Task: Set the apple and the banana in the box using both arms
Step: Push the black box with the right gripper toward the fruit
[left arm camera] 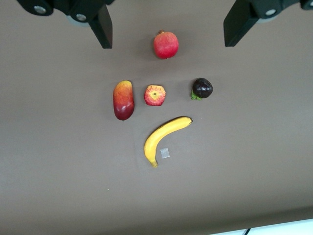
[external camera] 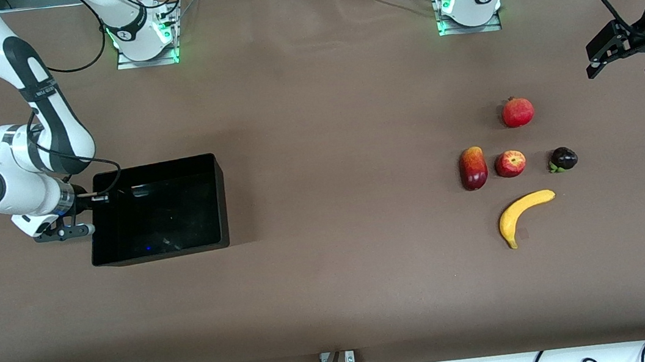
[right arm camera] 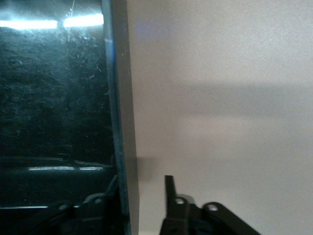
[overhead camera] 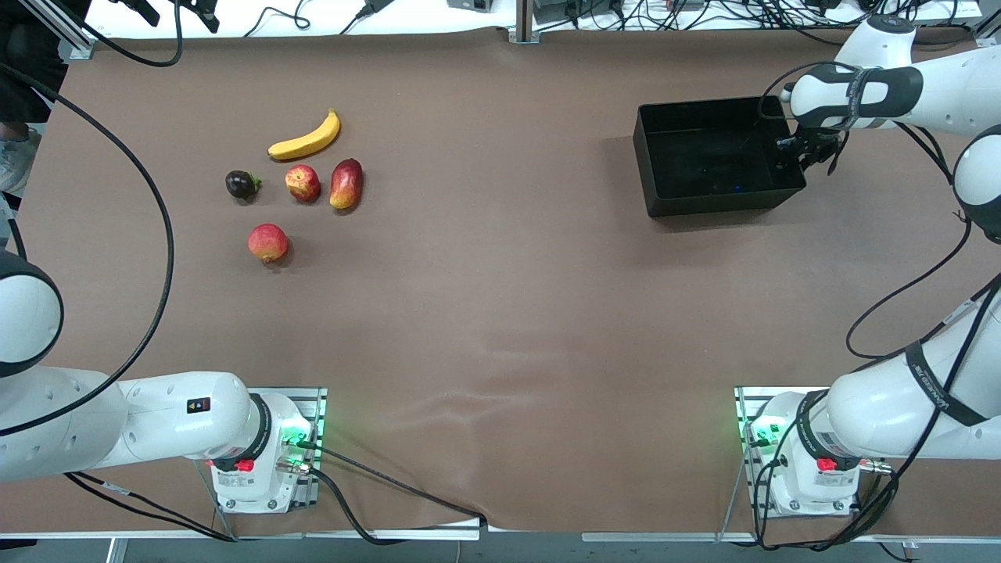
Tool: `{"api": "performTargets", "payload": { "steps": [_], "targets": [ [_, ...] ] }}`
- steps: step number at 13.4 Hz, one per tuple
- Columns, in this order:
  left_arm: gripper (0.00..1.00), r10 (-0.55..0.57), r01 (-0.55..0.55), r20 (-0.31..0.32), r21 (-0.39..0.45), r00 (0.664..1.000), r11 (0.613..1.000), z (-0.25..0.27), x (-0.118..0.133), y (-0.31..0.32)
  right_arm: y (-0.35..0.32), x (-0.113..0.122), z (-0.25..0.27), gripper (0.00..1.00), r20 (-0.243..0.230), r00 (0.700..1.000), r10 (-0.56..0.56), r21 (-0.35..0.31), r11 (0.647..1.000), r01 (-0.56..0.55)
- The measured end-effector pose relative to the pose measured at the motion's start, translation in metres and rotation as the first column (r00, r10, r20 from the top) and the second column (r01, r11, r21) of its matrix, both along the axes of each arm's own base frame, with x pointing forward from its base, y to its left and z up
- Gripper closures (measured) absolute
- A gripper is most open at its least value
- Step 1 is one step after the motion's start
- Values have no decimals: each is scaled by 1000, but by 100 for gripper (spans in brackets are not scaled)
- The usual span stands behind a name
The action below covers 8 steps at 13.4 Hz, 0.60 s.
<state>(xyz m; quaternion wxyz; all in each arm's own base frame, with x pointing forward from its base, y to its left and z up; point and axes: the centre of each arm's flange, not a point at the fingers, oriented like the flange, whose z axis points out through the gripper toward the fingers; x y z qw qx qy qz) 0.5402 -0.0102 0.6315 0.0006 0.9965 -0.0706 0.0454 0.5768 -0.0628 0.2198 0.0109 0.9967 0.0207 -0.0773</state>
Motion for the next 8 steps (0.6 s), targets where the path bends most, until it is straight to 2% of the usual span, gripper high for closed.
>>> {"api": "performTargets", "payload": {
  "steps": [3,6,8],
  "targets": [
    [0,0,0,0,0,1000,1000,0,0,0,0,2,3,94,6,1000,6,1,1000,-6],
    [0,0,0,0,0,1000,1000,0,0,0,5,7,19,96,14,1000,28,6,1000,-28],
    [0,1,-1,0,0,1000,1000,0,0,0,21,18,45,96,-19,999,50,21,999,-50]
  ]
}}
